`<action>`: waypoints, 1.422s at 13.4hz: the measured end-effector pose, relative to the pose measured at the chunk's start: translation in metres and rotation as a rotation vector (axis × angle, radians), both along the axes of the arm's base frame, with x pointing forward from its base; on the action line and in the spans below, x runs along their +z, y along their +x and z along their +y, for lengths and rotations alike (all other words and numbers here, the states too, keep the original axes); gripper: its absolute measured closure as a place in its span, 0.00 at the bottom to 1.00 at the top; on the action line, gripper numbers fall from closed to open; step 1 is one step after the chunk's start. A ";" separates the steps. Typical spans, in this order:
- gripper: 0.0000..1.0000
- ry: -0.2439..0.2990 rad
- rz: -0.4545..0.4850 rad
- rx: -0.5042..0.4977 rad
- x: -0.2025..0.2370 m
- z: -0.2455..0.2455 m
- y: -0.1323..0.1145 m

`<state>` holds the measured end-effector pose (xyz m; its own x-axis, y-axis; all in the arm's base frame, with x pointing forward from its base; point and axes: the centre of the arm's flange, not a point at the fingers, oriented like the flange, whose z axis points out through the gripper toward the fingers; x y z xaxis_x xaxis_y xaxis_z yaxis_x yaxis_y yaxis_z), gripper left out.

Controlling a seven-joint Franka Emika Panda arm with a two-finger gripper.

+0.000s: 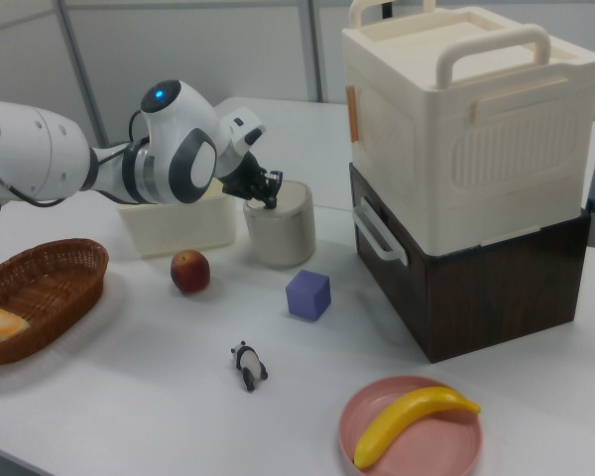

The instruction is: Close the trash can

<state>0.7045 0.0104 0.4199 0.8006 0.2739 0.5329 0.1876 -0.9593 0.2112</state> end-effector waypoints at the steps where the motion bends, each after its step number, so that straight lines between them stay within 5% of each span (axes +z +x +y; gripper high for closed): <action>1: 0.99 0.000 -0.003 0.000 0.002 0.000 0.000; 6: 0.99 0.008 0.004 -0.026 0.063 -0.003 -0.015; 10: 0.94 0.099 0.136 -0.078 0.118 0.000 -0.050; 12: 0.78 0.136 0.232 -0.094 0.142 0.001 -0.070; 16: 0.23 0.178 0.451 -0.103 0.193 0.003 -0.112; 19: 0.00 0.166 0.507 -0.110 0.197 0.001 -0.121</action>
